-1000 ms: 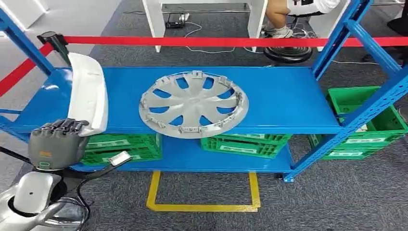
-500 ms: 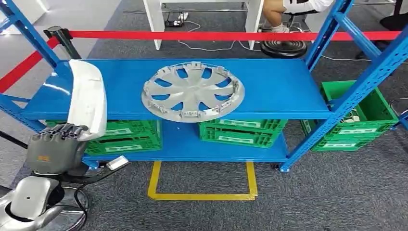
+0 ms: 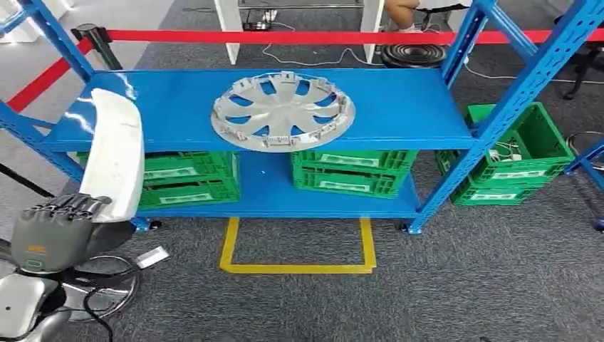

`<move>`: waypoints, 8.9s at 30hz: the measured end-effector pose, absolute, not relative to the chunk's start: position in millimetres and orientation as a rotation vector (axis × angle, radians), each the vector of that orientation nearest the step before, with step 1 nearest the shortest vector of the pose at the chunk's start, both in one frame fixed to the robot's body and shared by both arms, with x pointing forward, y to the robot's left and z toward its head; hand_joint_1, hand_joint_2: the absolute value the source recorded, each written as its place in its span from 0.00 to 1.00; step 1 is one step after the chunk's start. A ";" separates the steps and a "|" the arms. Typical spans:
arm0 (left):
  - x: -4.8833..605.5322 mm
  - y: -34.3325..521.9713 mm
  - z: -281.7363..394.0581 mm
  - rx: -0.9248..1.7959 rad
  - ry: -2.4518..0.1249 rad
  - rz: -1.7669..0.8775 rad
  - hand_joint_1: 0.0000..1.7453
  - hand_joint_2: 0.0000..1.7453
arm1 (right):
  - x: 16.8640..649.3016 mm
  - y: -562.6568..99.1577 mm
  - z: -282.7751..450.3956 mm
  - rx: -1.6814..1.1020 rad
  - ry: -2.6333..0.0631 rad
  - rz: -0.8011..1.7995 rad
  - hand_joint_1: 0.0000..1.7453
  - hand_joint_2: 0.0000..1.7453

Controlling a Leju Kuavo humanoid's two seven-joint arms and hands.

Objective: Take the parts from the cabinet and place them on the table.

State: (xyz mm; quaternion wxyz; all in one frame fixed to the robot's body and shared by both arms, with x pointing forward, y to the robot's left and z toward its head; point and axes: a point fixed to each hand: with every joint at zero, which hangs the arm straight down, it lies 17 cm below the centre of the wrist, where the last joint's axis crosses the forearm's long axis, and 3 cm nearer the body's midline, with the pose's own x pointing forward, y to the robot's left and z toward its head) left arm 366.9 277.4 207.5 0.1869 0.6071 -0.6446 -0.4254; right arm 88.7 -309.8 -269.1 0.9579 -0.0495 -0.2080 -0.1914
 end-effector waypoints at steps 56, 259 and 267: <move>337.9 348.4 201.8 1.716 -1.623 -0.879 0.96 1.00 | 102.3 -278.3 -269.1 -0.114 -0.409 -0.346 0.00 0.00; 332.1 470.2 184.5 1.789 -1.363 -0.795 0.96 1.00 | 102.0 -220.7 -266.1 -0.064 -0.412 -0.143 0.00 0.00; 331.6 470.8 183.9 1.791 -1.359 -0.801 0.96 1.00 | 100.3 -220.5 -266.3 -0.064 -0.411 -0.145 0.00 0.00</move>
